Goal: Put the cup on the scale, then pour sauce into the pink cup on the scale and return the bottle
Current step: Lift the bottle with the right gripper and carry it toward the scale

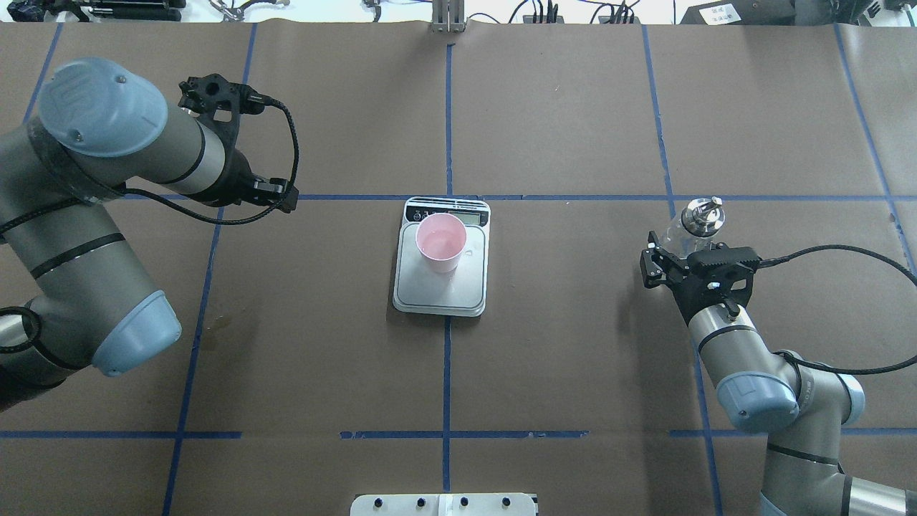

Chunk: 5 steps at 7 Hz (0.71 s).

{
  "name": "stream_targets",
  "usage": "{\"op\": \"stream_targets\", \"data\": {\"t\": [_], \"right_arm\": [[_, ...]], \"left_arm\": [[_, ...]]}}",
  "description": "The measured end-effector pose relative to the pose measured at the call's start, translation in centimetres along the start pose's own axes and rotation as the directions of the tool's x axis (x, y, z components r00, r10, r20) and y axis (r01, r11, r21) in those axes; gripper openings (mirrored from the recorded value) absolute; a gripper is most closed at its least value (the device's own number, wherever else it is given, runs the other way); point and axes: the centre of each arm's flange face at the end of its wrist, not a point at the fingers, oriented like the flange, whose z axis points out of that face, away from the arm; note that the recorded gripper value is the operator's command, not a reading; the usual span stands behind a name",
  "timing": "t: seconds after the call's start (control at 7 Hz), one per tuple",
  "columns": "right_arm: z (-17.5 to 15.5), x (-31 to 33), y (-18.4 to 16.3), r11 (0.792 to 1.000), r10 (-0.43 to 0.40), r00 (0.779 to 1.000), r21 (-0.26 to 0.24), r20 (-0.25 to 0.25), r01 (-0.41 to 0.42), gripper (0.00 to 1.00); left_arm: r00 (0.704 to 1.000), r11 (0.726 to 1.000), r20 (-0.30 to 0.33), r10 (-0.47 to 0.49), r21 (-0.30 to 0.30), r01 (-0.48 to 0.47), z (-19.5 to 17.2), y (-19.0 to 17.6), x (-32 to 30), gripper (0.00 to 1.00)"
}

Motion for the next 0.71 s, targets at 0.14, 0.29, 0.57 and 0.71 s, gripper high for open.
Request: {"op": "stream_targets", "data": {"t": [0.14,0.29,0.57,0.71], "right_arm": [[0.1,-1.6,-1.3,1.0,-0.014,1.0,0.015,0.015,0.013,0.0],[0.1,-3.4,-2.1,1.0,-0.011,0.999,0.023,0.032,0.01,0.0],[0.2,-8.0,-3.2,1.0,-0.01,0.999,0.019,0.054,0.009,0.0],[0.6,-11.3,-3.9,0.998,-0.06,0.998,-0.002,0.022,0.06,0.0]], "left_arm": [[1.0,1.0,-0.003,0.004,0.005,-0.004,-0.4,0.0,-0.1,0.77],[1.0,1.0,-0.011,0.02,0.015,-0.02,-1.3,0.4,-0.5,0.77],[0.999,0.998,-0.023,0.049,0.032,-0.048,-3.1,1.4,-1.4,0.76],[0.998,0.998,-0.025,0.052,0.033,-0.052,-3.2,1.6,-1.5,0.76]]}}
